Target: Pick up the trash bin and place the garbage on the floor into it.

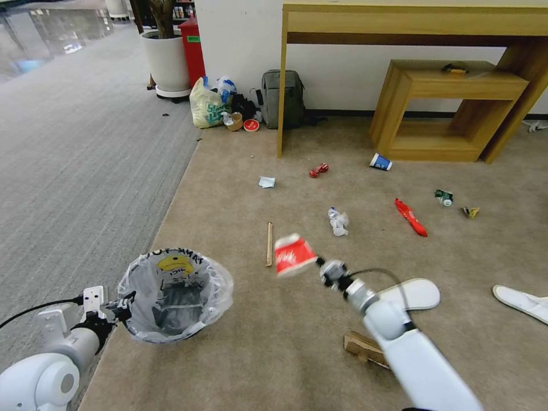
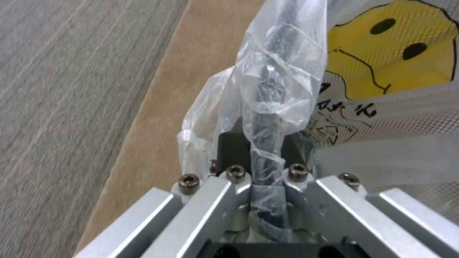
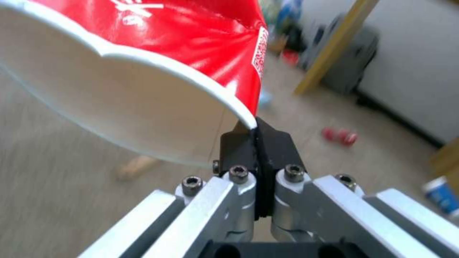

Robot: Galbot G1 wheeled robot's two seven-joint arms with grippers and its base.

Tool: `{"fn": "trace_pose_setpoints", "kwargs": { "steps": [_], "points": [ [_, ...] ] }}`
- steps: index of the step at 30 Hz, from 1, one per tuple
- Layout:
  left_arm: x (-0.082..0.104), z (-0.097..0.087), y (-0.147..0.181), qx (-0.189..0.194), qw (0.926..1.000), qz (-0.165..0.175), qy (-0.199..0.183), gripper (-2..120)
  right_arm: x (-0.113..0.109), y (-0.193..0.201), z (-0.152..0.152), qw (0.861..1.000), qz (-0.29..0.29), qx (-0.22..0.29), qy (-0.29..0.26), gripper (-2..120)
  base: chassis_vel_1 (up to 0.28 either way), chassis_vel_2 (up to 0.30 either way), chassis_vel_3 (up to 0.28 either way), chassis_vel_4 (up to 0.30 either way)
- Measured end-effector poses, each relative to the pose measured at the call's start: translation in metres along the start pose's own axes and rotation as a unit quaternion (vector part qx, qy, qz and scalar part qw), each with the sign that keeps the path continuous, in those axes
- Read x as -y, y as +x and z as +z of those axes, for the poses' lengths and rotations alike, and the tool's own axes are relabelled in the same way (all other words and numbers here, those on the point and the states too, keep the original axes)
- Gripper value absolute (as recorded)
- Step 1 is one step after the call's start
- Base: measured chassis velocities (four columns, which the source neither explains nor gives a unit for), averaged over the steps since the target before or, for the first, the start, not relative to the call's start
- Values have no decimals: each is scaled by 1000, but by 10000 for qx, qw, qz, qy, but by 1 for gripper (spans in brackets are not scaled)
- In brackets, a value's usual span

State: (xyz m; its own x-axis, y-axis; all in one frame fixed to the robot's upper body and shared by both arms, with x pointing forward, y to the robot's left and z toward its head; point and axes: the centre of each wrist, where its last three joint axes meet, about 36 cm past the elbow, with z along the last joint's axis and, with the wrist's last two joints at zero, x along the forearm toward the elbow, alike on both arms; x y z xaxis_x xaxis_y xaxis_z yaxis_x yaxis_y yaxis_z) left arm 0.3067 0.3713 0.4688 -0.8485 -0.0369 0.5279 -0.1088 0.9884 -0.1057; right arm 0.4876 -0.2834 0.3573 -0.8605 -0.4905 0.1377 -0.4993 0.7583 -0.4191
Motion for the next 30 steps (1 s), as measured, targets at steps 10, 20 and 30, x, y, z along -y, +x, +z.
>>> {"fn": "trace_pose_setpoints", "kwargs": {
  "steps": [10, 20, 30],
  "points": [
    [10, 0, -17, -133, 9995, 149, -229, 0, -11, -25, -166, 9808, -1297, 1083, -978, 0, 0, 0, 0, 0],
    [19, 5, -20, -203, 9991, 236, -282, 0, -102, -24, -198, 9481, -2590, 528, -1765, 0, 0, 0, 0, 0],
    [20, 5, -17, -183, 9991, 250, -285, 0, -127, -4, -219, 9027, -3152, -463, -2891, 0, 0, 0, 0, 0]
  ]
}}
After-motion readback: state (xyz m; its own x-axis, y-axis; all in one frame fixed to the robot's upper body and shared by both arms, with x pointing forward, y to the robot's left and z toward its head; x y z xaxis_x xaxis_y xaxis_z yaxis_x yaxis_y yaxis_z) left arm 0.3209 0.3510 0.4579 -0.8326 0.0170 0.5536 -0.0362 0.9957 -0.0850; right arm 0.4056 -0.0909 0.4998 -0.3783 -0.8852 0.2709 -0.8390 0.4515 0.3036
